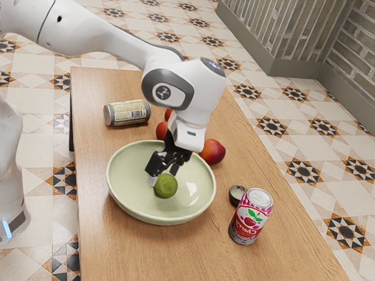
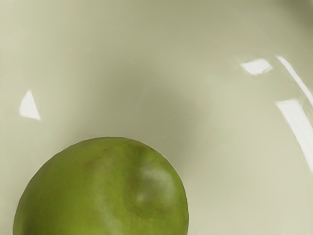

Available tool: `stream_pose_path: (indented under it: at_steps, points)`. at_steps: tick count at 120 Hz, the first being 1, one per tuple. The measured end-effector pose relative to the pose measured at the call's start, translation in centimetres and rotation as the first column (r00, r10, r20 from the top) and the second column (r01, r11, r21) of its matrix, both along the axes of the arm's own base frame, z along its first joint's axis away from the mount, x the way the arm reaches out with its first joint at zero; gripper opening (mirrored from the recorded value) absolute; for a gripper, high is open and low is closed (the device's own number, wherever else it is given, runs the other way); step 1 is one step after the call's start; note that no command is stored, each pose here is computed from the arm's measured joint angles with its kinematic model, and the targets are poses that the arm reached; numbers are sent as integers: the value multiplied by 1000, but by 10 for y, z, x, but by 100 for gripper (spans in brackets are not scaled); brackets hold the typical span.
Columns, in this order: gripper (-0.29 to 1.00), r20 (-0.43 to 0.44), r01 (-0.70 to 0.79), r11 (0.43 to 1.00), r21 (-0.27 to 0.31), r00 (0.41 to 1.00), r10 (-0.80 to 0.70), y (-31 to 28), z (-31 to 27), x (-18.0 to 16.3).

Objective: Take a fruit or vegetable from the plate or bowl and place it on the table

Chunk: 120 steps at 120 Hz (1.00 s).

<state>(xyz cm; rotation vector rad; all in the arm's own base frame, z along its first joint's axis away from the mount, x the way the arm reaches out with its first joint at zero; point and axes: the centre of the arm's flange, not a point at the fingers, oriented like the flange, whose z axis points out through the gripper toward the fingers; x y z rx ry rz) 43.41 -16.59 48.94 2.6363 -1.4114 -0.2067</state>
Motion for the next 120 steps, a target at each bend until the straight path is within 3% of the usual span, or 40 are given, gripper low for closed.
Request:
stream_pose_path:
  at_steps: [80,120]
  points:
    - [68,4,-22,1000,-11,1000,22,6,-48,22]
    - [29,8,-85,996,-7,996,86,27,-45,31]
